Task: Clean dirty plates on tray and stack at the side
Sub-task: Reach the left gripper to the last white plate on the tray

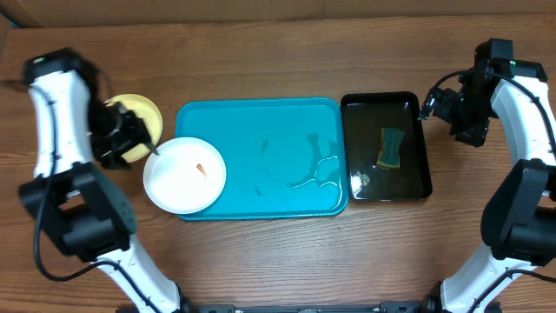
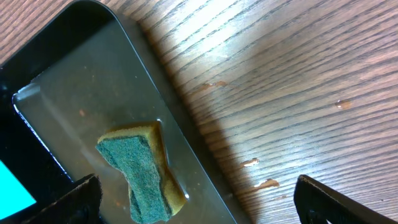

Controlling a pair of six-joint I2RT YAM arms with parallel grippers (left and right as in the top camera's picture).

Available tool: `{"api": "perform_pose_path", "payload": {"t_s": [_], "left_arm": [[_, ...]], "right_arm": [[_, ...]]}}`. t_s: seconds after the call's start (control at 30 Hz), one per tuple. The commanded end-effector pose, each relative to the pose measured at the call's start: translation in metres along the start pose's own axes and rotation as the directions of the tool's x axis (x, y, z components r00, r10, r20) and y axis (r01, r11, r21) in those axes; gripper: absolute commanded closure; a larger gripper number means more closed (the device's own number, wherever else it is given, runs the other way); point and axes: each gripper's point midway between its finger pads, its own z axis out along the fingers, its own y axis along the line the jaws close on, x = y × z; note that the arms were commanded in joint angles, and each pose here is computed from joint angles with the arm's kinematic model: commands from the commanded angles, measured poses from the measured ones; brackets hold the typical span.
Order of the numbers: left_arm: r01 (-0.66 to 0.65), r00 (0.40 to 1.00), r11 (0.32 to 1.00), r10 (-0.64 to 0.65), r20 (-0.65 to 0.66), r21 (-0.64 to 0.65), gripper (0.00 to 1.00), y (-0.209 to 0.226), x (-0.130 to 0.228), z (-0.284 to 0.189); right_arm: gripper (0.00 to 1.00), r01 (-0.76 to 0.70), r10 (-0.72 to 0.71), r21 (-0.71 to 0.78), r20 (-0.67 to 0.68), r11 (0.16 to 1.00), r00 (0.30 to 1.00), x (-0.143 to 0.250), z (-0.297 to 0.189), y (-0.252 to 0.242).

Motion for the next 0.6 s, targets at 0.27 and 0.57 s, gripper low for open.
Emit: {"api": "perform_pose_path", "payload": {"t_s": [0.27, 0.57], "left_arm": [[0.149, 0.984, 0.939, -0.111, 0.139, -0.311, 0.36, 0.036, -0.004, -0.014], [0.056, 0.994, 0.961, -0.027, 0.108, -0.269, 0.48, 0.028, -0.008, -0.005]], "right_arm": [[0.00, 0.007, -0.007, -0.011, 0.018, 1.000, 1.000, -0.003, -0.006, 0.004], [0.00, 0.007, -0.007, -0.011, 0.018, 1.000, 1.000, -0.003, -0.006, 0.004]]}}
